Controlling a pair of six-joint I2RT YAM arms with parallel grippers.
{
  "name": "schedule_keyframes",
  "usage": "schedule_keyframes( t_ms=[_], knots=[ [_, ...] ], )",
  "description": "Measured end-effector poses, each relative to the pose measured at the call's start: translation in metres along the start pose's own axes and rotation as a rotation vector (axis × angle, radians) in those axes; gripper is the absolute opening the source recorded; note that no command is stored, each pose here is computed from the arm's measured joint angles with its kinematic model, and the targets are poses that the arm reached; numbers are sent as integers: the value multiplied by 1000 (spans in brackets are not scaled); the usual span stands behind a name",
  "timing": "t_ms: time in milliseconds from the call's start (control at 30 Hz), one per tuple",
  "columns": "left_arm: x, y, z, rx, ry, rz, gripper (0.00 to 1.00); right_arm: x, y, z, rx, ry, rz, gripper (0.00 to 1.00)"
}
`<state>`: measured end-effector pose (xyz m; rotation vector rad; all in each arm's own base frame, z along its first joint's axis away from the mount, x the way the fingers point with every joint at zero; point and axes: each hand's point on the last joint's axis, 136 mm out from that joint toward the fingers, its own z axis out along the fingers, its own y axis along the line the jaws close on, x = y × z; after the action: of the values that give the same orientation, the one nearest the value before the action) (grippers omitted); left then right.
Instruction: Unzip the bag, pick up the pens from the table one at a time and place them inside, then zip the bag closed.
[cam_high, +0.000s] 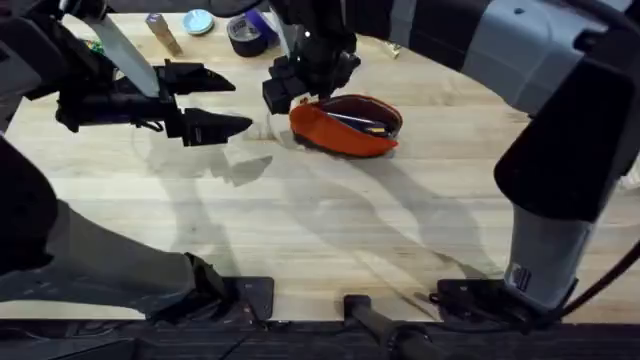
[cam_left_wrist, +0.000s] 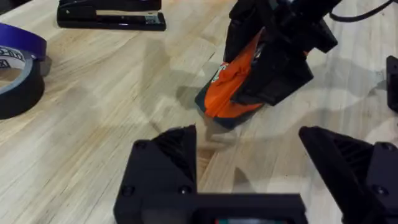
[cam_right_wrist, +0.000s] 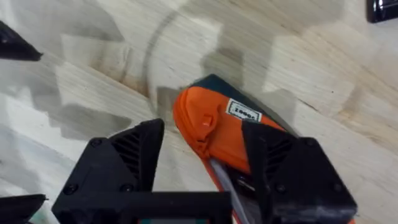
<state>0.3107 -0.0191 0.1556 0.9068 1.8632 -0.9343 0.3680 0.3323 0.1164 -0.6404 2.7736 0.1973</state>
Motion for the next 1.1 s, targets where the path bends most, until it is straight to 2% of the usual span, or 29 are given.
schedule_keyframes(
  t_ms=[167,267,500,567,833,1100],
  knots=[
    [0,0,0,0,0,0,993,0,0,0,0,0,0,632],
    [0,0,0,0,0,0,993,0,0,0,0,0,0,526],
    [0,0,0,0,0,0,992,-1,4,0,-14,-2,1,123],
    [0,0,0,0,0,0,992,0,4,-1,-15,-2,0,48],
    [0,0,0,0,0,0,993,-2,5,-2,-19,-5,0,27],
    [0,0,0,0,0,0,993,-10,5,-23,-17,-18,2,29]
  ],
)
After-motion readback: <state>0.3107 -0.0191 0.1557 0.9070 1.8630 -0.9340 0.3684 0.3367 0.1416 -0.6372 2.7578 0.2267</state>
